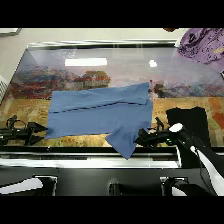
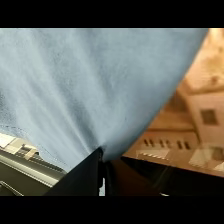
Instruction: Fold the clothes and pants, and hang the long-sleeved shirts on hangers.
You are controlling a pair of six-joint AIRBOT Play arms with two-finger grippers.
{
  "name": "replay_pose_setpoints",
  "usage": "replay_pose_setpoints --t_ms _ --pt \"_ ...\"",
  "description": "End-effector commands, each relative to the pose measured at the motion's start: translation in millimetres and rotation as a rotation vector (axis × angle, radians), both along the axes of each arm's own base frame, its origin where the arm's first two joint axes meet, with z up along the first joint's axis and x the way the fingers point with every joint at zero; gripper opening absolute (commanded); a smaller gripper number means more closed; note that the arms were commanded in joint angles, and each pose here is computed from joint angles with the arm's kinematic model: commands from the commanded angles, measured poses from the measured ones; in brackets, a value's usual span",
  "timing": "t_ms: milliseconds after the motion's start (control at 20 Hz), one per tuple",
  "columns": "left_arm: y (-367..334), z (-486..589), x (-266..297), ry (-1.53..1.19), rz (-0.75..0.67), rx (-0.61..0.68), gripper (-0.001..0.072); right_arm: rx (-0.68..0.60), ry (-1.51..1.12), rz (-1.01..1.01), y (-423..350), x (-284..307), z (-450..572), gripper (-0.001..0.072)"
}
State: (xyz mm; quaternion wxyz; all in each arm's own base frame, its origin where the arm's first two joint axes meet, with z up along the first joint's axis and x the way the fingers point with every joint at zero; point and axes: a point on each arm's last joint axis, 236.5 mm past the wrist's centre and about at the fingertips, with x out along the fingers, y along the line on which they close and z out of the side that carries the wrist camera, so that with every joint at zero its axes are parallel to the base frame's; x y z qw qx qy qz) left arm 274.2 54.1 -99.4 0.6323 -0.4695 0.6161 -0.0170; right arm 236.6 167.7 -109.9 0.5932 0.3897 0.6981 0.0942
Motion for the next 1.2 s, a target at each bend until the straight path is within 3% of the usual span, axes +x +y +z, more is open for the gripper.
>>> replay_pose_setpoints --t_ms 0,150,350,450,550,800,1000,1150 --pt "-5.7 0.6 -4.6 0.011 -0.019 -0.026 0.0667 0.003 0.002 0.0 0.8 -0.4 0.4 0.0026" --pt "-9.4 -0.5 -6.3 0.017 -0.025 -0.032 0.0596 0.004 0.002 0.0 0.8 -0.6 0.5 0.0026" --pt "-17.1 -3.8 -5.9 0.025 -0.051 -0.035 0.0588 0.004 0.002 0.0 0.8 -0.6 0.5 0.0026" --pt "-20.0 -6.1 -5.9 0.031 -0.06 -0.039 0.023 0.005 0.003 0.001 1.0 -0.9 0.6 0.0025" --pt "-20.4 -7.2 -6.2 0.035 -0.06 -0.042 0.0015 0.006 0.005 0.004 1.3 -1.6 1.0 0.0025" --pt "-15.0 -3.2 -8.6 0.062 -0.029 -0.015 0.0014 -0.035 -0.047 0.038 -6.2 -1.2 7.6 0.0024" --pt "13.0 14.9 -28.9 0.096 -0.034 0.181 0.0013 -0.082 -0.082 0.12 -16.0 -21.1 34.0 0.0023" --pt "20.4 39.1 -25.4 0.037 -0.005 0.26 0.0013 -0.098 -0.156 0.14 -19.3 -30.9 65.4 0.0023"
